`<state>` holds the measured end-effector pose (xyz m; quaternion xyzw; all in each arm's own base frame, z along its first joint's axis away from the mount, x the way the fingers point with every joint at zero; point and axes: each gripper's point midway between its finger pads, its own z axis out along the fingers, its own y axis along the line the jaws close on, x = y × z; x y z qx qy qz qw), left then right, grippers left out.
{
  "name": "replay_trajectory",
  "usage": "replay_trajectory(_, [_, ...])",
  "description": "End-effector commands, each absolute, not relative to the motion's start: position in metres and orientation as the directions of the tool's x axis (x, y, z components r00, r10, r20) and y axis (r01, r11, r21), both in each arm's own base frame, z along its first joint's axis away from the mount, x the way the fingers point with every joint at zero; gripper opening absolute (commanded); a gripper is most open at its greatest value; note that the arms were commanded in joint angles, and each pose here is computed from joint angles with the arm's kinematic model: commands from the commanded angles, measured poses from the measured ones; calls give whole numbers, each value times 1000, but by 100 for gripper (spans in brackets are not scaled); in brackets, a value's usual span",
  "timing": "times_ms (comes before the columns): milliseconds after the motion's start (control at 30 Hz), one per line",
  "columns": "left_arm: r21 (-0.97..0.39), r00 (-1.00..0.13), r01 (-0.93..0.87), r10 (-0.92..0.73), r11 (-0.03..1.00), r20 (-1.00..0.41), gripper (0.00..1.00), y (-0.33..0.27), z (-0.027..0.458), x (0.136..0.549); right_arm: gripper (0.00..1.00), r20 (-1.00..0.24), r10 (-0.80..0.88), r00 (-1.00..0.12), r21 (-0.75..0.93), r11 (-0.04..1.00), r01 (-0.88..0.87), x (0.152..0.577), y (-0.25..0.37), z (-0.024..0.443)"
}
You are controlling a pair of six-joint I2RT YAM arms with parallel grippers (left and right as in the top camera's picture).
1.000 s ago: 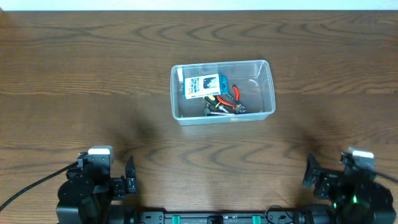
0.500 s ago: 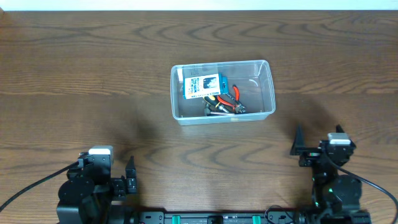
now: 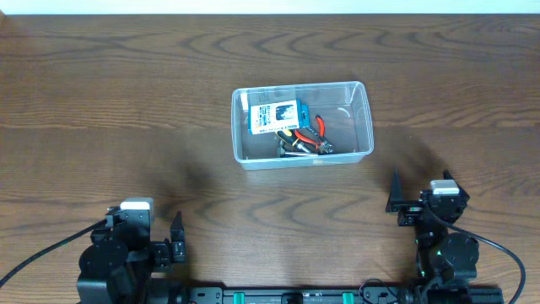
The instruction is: Pack container
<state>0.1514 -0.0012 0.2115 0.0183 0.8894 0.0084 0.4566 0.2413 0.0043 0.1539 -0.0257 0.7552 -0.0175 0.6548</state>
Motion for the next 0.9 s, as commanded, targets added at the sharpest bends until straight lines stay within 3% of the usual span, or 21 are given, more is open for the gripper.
replay_trajectory(0, [40, -577, 37, 54, 999, -815, 98, -2, 212, 151, 99, -989, -65, -134, -59, 997, -48, 241, 11, 153])
replay_trajectory(867, [12, -556, 64, 45, 998, -830, 98, -8, 214, 148, 99, -989, -65, -134, -59, 997, -48, 241, 11, 153])
